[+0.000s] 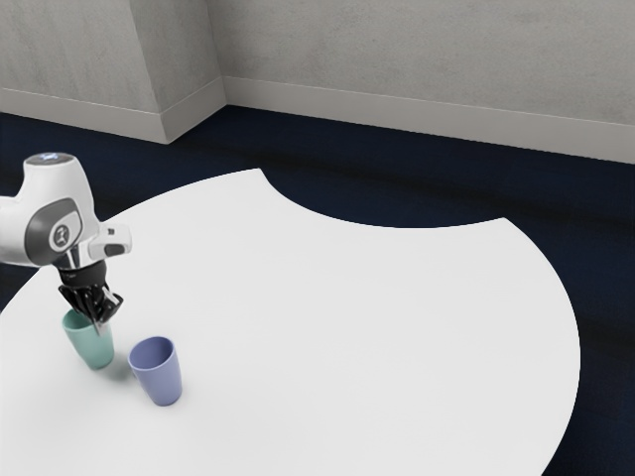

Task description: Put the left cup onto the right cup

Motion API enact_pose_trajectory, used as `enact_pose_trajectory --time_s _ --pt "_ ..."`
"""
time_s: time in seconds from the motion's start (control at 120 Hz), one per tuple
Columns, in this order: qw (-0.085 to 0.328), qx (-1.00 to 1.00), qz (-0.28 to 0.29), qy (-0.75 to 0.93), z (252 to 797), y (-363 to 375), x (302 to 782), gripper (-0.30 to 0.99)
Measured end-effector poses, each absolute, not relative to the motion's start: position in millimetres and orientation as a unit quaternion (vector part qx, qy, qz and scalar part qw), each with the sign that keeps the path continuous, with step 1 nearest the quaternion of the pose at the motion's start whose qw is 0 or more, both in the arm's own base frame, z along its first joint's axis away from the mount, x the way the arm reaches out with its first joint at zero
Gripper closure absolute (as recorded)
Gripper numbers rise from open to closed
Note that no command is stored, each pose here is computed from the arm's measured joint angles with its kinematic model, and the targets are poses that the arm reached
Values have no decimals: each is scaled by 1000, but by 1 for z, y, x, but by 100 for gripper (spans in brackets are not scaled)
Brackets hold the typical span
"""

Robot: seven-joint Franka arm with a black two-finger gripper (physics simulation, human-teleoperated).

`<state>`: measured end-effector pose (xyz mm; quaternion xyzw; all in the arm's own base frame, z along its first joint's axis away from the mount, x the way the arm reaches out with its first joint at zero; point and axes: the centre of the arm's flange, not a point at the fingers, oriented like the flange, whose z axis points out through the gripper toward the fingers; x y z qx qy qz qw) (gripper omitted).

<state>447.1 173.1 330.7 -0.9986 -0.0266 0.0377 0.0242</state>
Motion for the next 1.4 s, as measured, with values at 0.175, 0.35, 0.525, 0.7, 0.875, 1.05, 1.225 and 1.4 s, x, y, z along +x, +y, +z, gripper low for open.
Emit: enact_pose_trajectory --time_s 0.175,0.35,0.525,0.7,0.875,1.05,1.225,1.4 --pt "26 -999 32 -26 339 172 447 79" --pt "29 -999 23 -24 349 173 449 79" --pt "31 -999 18 -21 363 175 454 79" --pt "31 -999 22 -19 373 176 456 79" --pt "31 -999 27 -15 384 174 457 79" --pt "30 -999 33 -8 390 168 457 79" --pt "31 -999 34 2 396 159 458 79" --pt "32 -999 34 13 403 149 459 79"
